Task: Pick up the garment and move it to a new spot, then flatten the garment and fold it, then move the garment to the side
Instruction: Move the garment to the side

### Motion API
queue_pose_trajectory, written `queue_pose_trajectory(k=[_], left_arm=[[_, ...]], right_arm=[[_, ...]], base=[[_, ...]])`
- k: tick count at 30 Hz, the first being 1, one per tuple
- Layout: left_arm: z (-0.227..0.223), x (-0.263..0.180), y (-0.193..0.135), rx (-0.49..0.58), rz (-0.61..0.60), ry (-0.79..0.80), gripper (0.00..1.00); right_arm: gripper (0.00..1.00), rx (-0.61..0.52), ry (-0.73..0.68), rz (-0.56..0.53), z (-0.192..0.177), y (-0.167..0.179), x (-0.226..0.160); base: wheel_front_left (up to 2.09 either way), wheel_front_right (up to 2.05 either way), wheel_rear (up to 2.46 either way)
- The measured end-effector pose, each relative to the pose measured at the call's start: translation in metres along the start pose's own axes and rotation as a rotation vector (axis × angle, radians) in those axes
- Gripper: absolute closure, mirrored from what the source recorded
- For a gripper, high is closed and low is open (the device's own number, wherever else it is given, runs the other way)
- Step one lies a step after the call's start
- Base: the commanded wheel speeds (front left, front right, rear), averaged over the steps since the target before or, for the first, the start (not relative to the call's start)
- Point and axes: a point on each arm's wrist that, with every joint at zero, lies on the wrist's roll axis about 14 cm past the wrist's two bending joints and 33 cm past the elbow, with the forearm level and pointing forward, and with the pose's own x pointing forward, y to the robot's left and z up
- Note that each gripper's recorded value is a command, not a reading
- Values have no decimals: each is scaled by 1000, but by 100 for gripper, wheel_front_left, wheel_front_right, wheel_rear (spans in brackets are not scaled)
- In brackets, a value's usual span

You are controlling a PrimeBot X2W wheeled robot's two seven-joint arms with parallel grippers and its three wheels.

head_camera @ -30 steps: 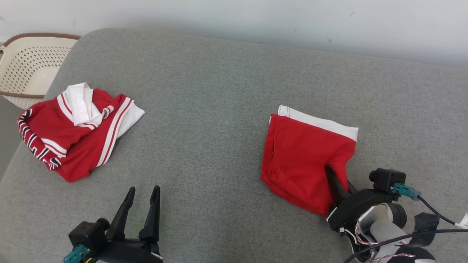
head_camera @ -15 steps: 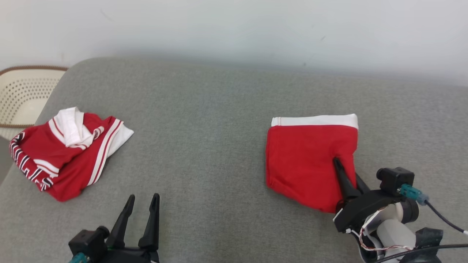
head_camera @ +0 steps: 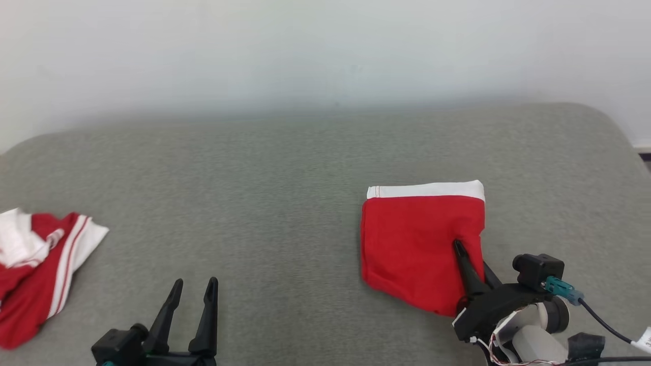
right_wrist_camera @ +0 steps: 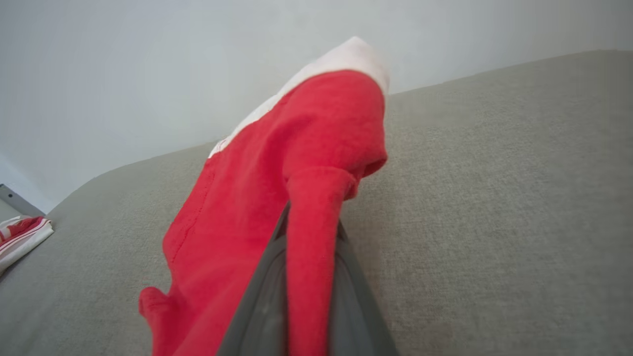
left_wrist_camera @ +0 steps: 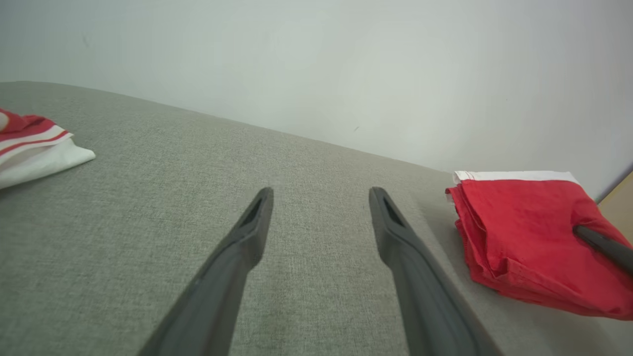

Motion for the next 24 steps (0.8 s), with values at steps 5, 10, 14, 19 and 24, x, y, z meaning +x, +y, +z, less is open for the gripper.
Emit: queue_pose_trajectory(k=[5,10,14,19,24], left_arm=[[-4,21,-32,-1,-99,0,0],[-12,43,-74,0,-219,3,0],[-23,53,-102,-10,-300,21,0],[-33,82,-161,-89,-469,-15,0],[-41,87,-161,-83,-487,-16,0]], right_arm=[[100,27,-2,-124,-3,-37,-26],[100,66,-23,-239,-1,-67,-51],[100,78,-27,-313,-3,-85,-69],[100,-50,45,-443,-1,-144,-82],[100,-163,82,-490,16,-184,-70]], base=[[0,0,0],[0,0,0],[0,0,0],[0,0,0],[0,0,0]])
